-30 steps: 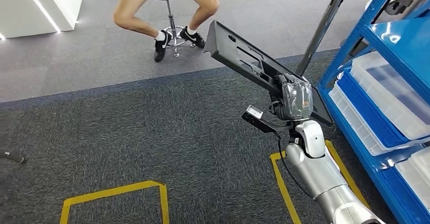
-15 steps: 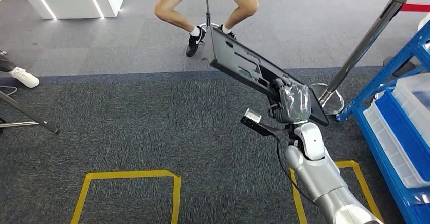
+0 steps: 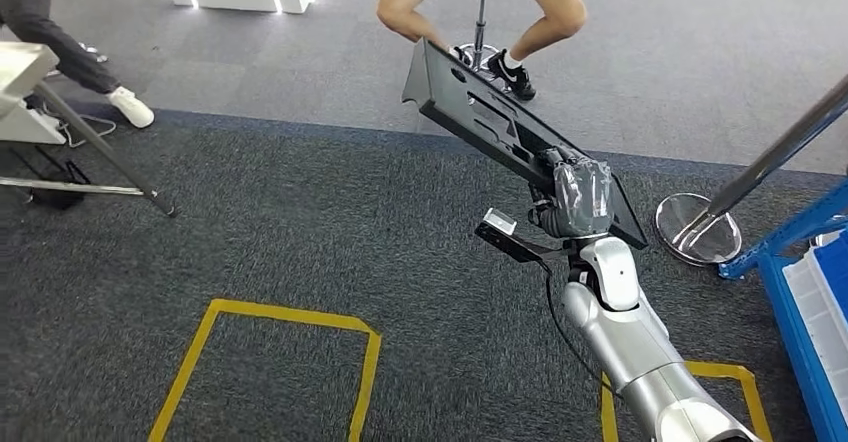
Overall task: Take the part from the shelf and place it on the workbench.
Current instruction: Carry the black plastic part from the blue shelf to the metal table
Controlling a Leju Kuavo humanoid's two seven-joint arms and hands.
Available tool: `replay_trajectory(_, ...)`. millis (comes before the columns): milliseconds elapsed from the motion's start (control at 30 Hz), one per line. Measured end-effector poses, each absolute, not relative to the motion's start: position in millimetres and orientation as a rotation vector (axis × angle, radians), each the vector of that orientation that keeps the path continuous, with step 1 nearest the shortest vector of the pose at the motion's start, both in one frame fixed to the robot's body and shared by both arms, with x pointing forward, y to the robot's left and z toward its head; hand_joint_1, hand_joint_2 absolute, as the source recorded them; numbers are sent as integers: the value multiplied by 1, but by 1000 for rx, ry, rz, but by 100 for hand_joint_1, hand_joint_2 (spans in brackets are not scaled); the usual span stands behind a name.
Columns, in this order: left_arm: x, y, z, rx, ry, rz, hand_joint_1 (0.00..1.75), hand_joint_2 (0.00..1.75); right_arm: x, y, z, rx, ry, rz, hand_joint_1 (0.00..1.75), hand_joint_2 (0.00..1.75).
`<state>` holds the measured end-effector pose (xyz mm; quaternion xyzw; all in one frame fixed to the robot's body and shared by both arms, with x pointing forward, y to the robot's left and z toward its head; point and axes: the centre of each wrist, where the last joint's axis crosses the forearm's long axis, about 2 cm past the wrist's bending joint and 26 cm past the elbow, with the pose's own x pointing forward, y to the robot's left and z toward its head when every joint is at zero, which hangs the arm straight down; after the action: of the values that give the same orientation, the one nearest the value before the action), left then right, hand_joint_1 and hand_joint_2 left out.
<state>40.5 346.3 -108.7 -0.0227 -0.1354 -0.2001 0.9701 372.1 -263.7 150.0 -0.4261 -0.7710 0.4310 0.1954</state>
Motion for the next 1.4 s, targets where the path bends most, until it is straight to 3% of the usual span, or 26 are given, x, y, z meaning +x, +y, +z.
replay_trajectory(1400,51,343,-108,-47,-238,-466,0,175,374,-260,148,-1182,-2158,1224,175,175)
